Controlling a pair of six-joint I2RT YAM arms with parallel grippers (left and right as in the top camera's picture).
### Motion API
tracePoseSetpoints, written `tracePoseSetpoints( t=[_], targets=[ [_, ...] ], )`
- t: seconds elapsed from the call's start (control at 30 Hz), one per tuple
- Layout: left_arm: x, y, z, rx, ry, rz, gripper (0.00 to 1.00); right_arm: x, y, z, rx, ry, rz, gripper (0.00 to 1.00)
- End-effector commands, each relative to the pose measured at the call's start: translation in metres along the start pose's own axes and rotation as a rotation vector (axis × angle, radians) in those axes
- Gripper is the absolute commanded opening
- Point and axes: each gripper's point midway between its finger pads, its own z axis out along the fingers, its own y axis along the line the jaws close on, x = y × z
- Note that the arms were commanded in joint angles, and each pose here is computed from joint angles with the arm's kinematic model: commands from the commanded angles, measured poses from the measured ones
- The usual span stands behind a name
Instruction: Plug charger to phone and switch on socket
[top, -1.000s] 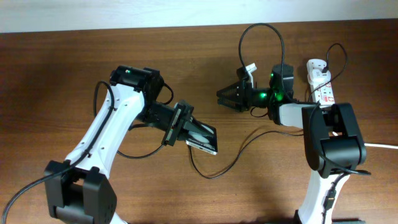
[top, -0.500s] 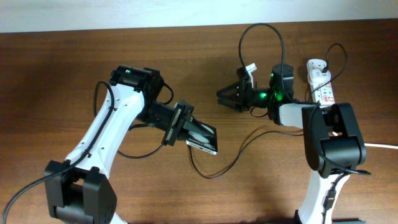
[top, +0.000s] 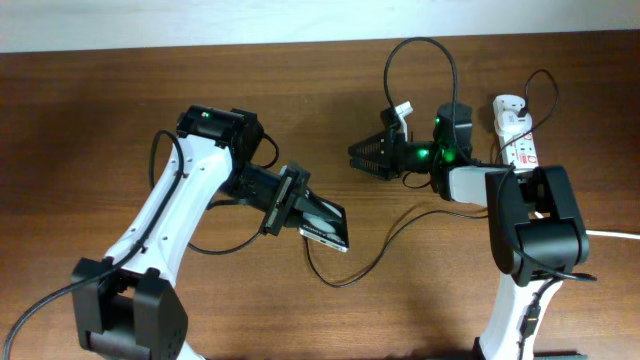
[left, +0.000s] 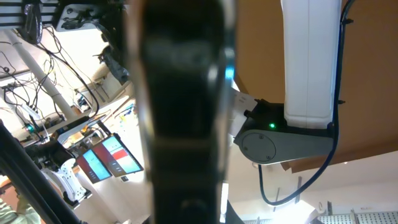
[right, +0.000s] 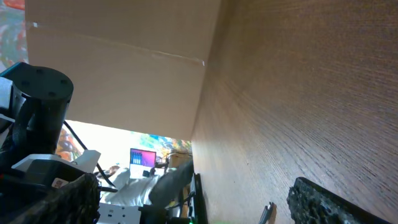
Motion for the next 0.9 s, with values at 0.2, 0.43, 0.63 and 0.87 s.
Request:
tracePoseSetpoints(
  t=[0.2, 0.43, 0.63, 0.87],
  targets=[
    [0.0098, -0.0049, -0.0020, 0.024, 0.006, 0.020, 0.00, -0.0012, -0.0008, -0.0008, 0.006, -0.009, -0.014, 0.99],
    [0.0086, -0.0033, -0.0020, 0.015, 0.000, 0.020, 0.00, -0.0012, -0.0008, -0.0008, 0.006, -0.009, -0.014, 0.99],
    [0.0071, -0.0010, -0.0020, 0.002, -0.009, 0.020, 0.00, -0.0012, -0.0008, -0.0008, 0.006, -0.009, -0.014, 0.99],
    [0.0030, 0.0049, -0.0022, -0.033, -0.033, 0.020, 0.00, -0.0012, -0.0008, -0.0008, 0.006, -0.009, -0.014, 0.99]
  ],
)
